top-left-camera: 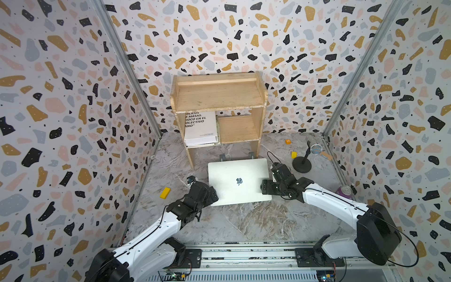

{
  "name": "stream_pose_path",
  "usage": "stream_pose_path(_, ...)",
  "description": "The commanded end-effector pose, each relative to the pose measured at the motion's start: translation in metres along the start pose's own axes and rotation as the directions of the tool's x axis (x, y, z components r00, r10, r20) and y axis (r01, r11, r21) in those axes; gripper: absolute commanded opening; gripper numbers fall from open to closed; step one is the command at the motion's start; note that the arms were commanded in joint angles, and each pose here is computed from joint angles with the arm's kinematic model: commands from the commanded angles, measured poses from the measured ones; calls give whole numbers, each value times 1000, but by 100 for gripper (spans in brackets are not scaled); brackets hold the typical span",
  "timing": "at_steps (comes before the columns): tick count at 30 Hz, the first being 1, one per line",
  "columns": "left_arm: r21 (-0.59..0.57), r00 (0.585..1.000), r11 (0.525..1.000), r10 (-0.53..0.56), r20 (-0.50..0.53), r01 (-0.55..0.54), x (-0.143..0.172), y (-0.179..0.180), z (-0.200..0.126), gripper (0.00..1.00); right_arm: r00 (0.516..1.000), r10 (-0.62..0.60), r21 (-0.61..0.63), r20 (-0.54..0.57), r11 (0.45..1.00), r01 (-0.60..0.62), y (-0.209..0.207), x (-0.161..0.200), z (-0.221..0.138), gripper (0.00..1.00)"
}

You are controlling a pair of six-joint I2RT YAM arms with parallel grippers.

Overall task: Close the laptop lid and set it aside
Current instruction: Close the lid of the laptop.

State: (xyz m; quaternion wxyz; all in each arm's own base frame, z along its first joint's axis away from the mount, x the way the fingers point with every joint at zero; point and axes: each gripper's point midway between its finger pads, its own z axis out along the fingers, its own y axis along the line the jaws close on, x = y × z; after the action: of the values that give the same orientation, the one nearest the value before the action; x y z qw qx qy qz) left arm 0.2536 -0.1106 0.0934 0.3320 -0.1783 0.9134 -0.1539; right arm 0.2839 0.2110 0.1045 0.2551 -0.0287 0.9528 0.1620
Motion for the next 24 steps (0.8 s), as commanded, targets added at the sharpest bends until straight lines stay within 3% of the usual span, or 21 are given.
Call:
stream_pose_path(1,-8,1000,1000,3,20,-3,-1,2,4,100,1000,-14,3,4,1000,14,2,-3,1,84)
stream_pose_path(24,-33,1000,999,4,11,-3,3,5,19,100,1000,-3,-2,-7,1000,3,7,-6,14,84)
